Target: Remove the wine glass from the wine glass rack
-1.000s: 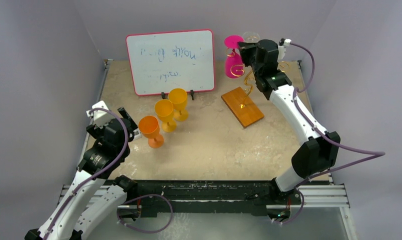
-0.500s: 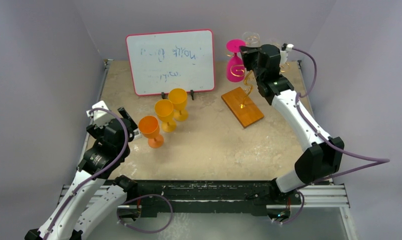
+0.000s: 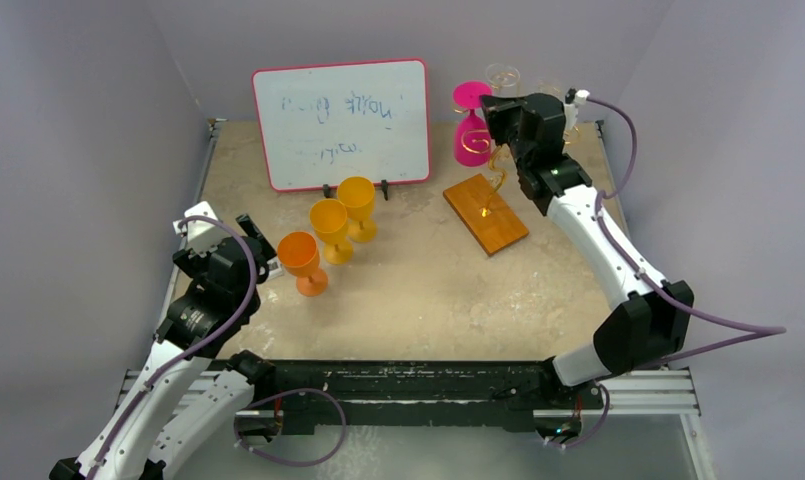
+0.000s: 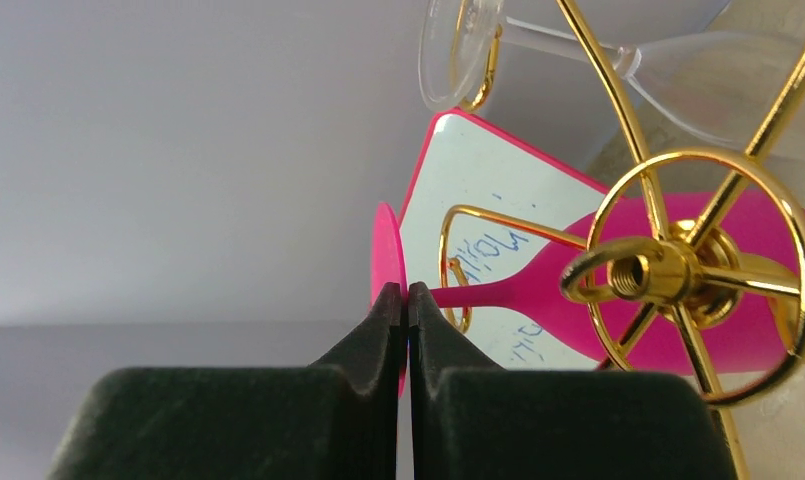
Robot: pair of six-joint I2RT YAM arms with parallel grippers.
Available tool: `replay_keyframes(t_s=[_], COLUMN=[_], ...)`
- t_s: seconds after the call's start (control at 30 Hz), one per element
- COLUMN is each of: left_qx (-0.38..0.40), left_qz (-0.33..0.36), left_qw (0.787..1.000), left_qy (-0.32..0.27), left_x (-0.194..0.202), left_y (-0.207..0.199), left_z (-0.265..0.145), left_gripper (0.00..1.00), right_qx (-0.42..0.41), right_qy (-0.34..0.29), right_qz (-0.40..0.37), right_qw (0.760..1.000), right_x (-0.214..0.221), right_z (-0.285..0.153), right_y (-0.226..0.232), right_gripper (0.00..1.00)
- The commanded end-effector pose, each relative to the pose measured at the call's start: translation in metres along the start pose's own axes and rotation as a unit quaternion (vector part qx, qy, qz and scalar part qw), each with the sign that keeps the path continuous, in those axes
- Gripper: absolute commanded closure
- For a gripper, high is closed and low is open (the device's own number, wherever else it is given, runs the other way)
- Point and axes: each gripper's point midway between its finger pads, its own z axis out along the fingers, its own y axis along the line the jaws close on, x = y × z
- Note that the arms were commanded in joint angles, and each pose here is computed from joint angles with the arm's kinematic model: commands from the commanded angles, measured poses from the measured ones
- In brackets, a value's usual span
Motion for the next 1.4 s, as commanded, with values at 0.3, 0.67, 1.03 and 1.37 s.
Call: replay_keyframes(t_s=[0.3,0.67,1.03,1.37], left_qx=[-0.009,-0.009,-0.009,0.003], left_qz=[-0.015,-0.015,-0.020,-0.076], left_qw=[1.000,1.000,1.000,0.997], left_qy=[-0.012,-0.011,-0.012,-0.013], left_x=[-0.007,-0.006,-0.008,-0.016], left_y=[0.002,0.002,0.001,0.007], left_z=[0.000,0.001,0.000,-0.012], left_gripper=[0.09,0.08,0.08,0.08], right_qx=[-0.092,-0.143,-0.232,-0.403], right_qy=[0.052,0.144,0.240,0.361], right_qz=[-0.014,-0.081,-0.176,-0.311], right_qw=[0.994,0.976,0.926,0.781], right_x=[0.009,0.043,0.079,0.116], right_z=[-0.037,-0.052,-0.068,-0.153], right_y=[0.046,0.053,0.072,0.078], right_gripper=[1.00,1.00,1.00,1.00])
